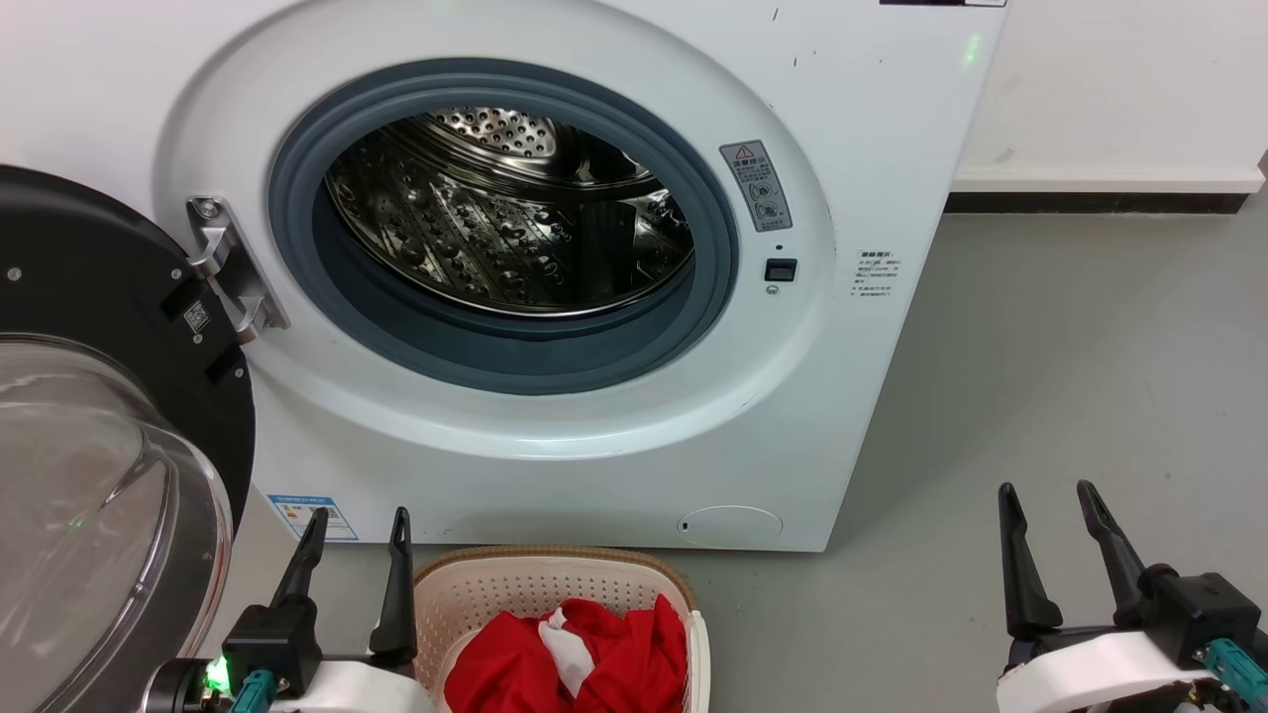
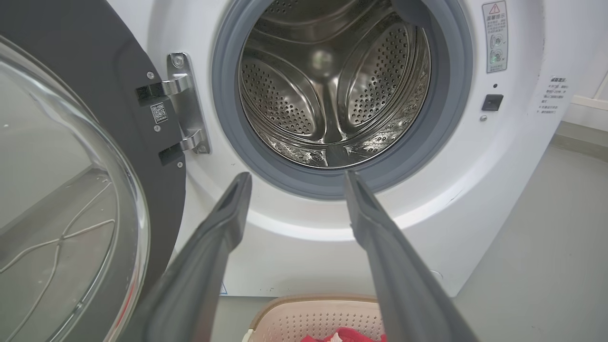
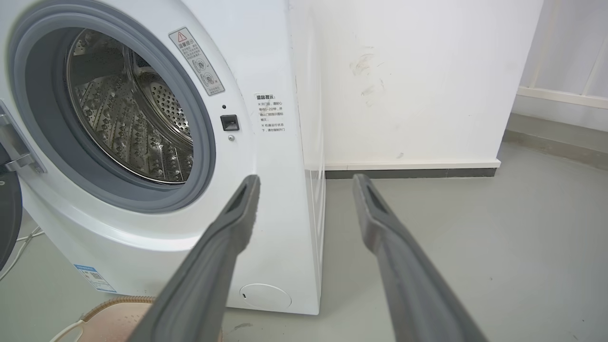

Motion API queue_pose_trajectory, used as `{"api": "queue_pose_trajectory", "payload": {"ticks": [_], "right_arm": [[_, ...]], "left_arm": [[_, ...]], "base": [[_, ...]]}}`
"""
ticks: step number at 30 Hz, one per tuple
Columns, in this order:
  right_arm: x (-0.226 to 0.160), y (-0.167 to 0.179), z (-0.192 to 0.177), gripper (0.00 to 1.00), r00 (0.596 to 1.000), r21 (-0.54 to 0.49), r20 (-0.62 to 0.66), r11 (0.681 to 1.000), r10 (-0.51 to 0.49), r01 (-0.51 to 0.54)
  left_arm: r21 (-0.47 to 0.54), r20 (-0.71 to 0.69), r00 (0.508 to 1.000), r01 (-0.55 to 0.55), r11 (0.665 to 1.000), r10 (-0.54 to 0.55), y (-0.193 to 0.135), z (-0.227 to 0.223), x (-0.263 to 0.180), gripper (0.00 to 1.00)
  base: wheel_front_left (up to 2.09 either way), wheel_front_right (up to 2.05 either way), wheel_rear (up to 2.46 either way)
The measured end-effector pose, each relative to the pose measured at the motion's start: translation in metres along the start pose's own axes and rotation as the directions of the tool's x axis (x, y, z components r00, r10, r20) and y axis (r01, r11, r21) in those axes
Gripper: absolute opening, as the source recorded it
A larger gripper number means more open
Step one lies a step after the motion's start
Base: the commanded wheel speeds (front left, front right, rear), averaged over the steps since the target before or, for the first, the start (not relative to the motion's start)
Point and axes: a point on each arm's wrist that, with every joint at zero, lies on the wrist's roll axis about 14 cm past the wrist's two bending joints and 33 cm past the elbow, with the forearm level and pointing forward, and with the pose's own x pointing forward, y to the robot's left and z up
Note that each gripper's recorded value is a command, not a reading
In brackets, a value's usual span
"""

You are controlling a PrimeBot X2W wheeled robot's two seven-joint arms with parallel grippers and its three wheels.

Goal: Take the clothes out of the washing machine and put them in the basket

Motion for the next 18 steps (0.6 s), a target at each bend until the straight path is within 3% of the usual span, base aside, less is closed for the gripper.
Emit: {"api": "queue_pose_trajectory", "payload": {"ticks": [9, 10, 18], "right_arm": [[0.000, 0.000, 0.000, 1.00, 1.000, 0.000, -0.001, 1.000, 0.000, 0.000], [0.000, 0.000, -0.001, 0.00, 1.000, 0.000, -0.002, 1.000, 0.000, 0.000], [-0.010, -0.004, -0.025, 0.00, 0.996, 0.056, -0.087, 0.998, -0.024, 0.029]], "left_arm": [[-0.001, 0.001, 1.000, 0.003, 1.000, -0.003, 0.000, 0.000, 0.000, 1.00], [-0.002, 0.002, 1.000, 0.003, 1.000, -0.003, 0.000, 0.000, 0.000, 0.00], [-0.062, -0.107, 0.994, -0.029, 0.998, 0.022, 0.003, -0.029, -0.011, 0.00]], "base": [[0.00, 0.00, 0.00], [0.00, 0.00, 0.00], [0.00, 0.00, 0.00]]}}
